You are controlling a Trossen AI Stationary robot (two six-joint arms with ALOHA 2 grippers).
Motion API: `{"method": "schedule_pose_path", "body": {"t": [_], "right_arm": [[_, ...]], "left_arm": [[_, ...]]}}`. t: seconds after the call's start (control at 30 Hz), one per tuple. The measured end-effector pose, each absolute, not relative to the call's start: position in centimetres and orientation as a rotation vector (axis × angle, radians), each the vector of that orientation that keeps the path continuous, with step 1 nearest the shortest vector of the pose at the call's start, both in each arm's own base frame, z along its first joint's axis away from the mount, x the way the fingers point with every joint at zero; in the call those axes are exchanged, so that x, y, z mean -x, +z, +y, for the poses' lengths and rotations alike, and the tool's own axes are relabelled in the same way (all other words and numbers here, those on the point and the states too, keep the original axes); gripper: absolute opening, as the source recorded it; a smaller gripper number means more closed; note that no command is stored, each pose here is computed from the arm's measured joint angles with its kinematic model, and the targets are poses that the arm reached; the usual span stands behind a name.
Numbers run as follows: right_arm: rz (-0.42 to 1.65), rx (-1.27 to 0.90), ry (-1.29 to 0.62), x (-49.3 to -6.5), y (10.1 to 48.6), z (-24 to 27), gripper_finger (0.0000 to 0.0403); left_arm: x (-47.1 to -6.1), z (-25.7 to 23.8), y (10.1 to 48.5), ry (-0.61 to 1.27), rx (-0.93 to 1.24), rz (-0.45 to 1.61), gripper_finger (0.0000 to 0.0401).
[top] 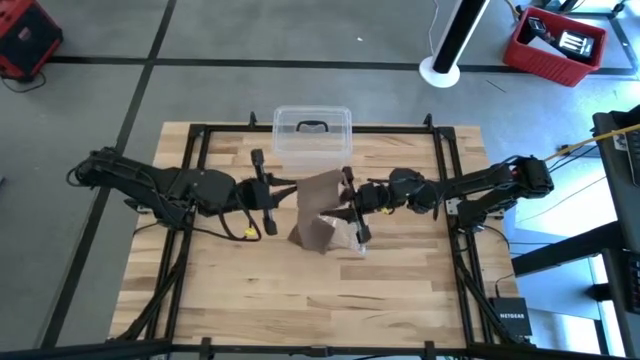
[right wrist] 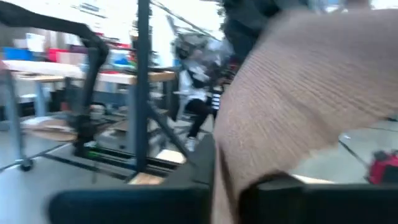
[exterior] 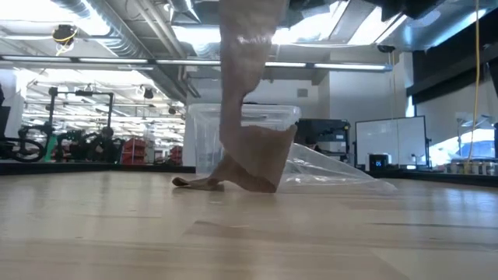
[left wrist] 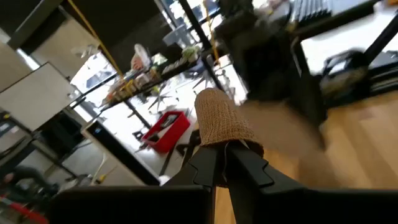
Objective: Roll bandage
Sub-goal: Roll the brown bandage
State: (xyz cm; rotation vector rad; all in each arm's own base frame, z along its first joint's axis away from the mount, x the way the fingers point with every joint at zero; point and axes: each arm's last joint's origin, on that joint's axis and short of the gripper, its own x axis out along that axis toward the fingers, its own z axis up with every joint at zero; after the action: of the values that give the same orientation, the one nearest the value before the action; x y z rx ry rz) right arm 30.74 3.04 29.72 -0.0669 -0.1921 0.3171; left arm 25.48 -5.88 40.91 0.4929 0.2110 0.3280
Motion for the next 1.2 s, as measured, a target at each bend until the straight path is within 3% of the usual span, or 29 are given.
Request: {"method": "schedule_pose_path", "body": {"t": [0.47,0.8,1.0,1.2], "right_arm": [[-0.246,0.011,0.373,-28.0,36.7,5.1,0.0004],[-0.087,-0.018,0.375,-30.1,34.1,6.3,0.0009],[0.058,-0.069,0.256,-31.1,32.0,5.8,0.0038],[0.092,-0.081,0.213,-31.1,31.8,5.2,0.0118]], "left_arm": [[-24.0,-5.4,39.0,0.369,-0.651,0.465,0.0015],[-24.1,-6.0,41.1,0.518,-0.626,0.303,0.0015],[-24.0,-6.5,42.6,0.532,-0.582,0.174,0.0015],[-24.0,-6.8,42.9,0.507,-0.5,0.124,0.0015]]}}
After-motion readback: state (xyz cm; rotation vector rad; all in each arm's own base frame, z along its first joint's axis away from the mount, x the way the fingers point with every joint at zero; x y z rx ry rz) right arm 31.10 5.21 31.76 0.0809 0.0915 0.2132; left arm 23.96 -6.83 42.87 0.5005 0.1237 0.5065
